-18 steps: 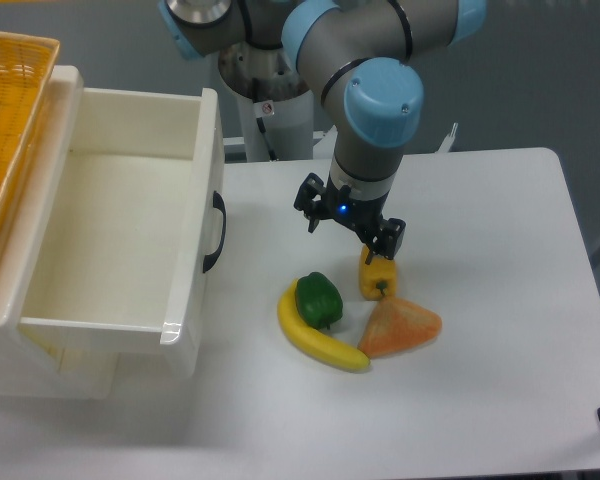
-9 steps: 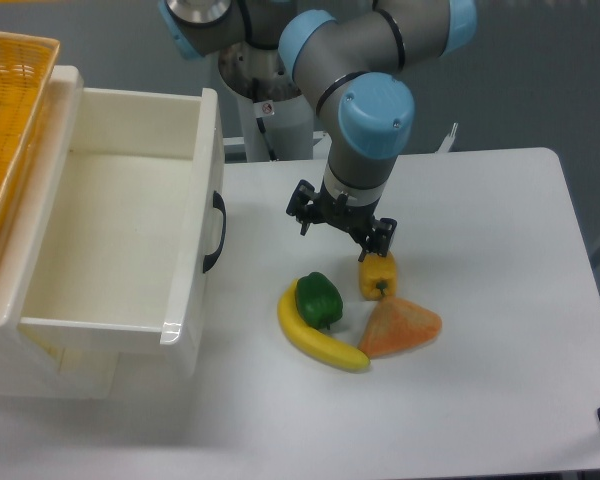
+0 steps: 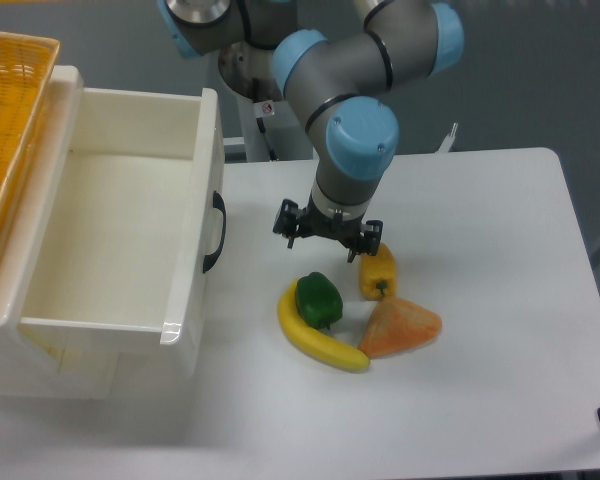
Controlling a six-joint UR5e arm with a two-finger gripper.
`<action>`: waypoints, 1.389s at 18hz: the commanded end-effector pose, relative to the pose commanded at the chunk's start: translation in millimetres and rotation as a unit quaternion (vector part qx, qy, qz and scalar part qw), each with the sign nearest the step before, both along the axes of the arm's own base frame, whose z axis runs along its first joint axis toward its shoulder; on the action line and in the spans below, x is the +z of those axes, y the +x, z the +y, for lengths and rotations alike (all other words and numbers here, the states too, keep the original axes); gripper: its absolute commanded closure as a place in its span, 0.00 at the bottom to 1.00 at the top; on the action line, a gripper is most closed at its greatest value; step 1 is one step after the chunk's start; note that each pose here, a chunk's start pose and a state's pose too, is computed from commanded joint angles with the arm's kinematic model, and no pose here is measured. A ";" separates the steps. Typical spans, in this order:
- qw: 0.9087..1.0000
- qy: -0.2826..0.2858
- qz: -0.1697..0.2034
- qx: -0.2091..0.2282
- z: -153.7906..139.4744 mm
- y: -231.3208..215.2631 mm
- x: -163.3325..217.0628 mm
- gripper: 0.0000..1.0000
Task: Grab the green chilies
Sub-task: 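Move the gripper over the green bell pepper and lower onto it, then close the gripper around the green bell pepper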
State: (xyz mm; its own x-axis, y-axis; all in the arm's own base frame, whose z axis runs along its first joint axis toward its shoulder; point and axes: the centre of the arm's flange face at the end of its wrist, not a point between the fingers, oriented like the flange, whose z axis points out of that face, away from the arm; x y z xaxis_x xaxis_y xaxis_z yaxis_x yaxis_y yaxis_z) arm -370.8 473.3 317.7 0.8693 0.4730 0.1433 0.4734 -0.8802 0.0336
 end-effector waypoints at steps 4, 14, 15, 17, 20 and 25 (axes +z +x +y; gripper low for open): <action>1.000 -0.008 -0.006 0.013 8.8 0.3 -11.6 0.00; 0.997 -0.035 -0.017 0.073 20.6 -4.6 -55.4 0.00; 0.997 -0.035 -0.016 0.073 21.7 -4.7 -55.4 0.00; 0.997 -0.035 -0.016 0.073 23.1 -7.9 -57.6 0.00; 0.997 -0.035 -0.015 0.072 26.1 -11.7 -76.2 0.00; 0.997 -0.031 -0.010 0.072 28.7 -15.2 -88.5 0.00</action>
